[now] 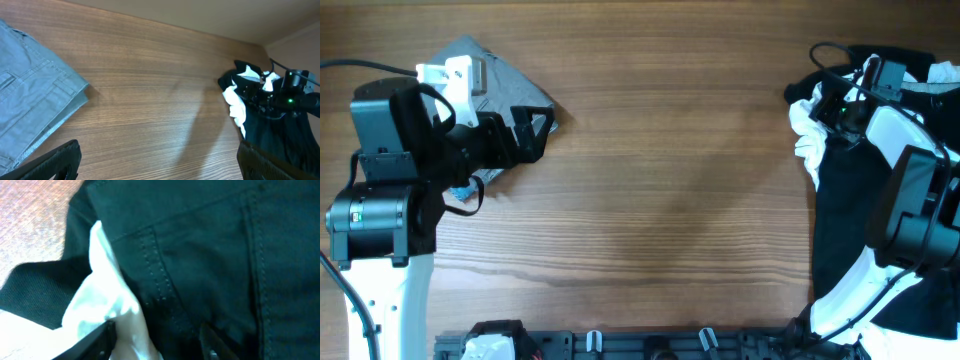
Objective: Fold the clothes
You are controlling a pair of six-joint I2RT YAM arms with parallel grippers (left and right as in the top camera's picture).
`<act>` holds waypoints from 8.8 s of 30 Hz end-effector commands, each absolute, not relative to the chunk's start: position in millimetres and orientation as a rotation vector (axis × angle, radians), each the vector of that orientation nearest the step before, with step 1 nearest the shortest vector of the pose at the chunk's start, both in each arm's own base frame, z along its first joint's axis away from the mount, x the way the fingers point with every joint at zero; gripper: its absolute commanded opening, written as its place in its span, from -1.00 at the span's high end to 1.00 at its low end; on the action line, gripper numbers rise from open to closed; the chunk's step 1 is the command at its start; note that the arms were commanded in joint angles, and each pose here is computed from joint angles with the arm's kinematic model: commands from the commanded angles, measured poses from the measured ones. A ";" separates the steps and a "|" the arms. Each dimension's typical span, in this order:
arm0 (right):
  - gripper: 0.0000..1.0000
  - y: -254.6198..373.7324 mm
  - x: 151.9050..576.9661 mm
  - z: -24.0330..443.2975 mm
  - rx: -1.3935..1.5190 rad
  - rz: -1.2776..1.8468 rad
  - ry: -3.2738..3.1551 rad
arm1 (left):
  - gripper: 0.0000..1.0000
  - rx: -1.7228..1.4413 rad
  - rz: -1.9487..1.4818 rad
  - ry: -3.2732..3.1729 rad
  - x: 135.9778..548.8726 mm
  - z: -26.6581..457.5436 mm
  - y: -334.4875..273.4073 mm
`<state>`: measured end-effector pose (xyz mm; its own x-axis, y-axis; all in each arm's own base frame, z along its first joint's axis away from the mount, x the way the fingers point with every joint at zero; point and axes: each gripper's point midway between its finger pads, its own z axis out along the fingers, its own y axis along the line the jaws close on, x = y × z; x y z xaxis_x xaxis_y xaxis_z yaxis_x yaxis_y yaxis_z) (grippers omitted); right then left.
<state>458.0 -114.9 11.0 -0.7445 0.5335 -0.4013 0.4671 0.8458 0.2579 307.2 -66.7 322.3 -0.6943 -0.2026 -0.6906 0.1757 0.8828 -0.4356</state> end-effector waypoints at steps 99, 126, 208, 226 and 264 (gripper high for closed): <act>0.92 -161.7 450.0 102.4 0.775 -0.122 2.372 | -1.00 -0.033 -0.647 2.288 317.6 316.2 -68.8; 0.92 -94.3 427.8 357.1 0.456 0.044 1.860 | -1.00 -0.095 -0.689 2.076 324.5 367.8 -68.3; 0.91 122.7 425.5 340.3 -0.368 0.931 2.077 | -1.00 -0.001 -0.598 1.839 326.3 423.8 -59.8; -0.34 243.0 377.9 263.8 -0.482 0.169 2.332 | -0.99 -0.006 -0.452 1.921 330.3 400.3 -50.0; -0.34 131.5 369.9 280.6 -0.022 0.362 2.498 | -0.08 0.511 -0.667 2.451 470.9 8.6 -260.2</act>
<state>368.0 136.1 277.7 -0.8209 0.0486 -0.5690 -0.1235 0.9577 0.2601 478.0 -252.1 24.1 -0.7653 0.1889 -0.6153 0.4682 0.8194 -0.3307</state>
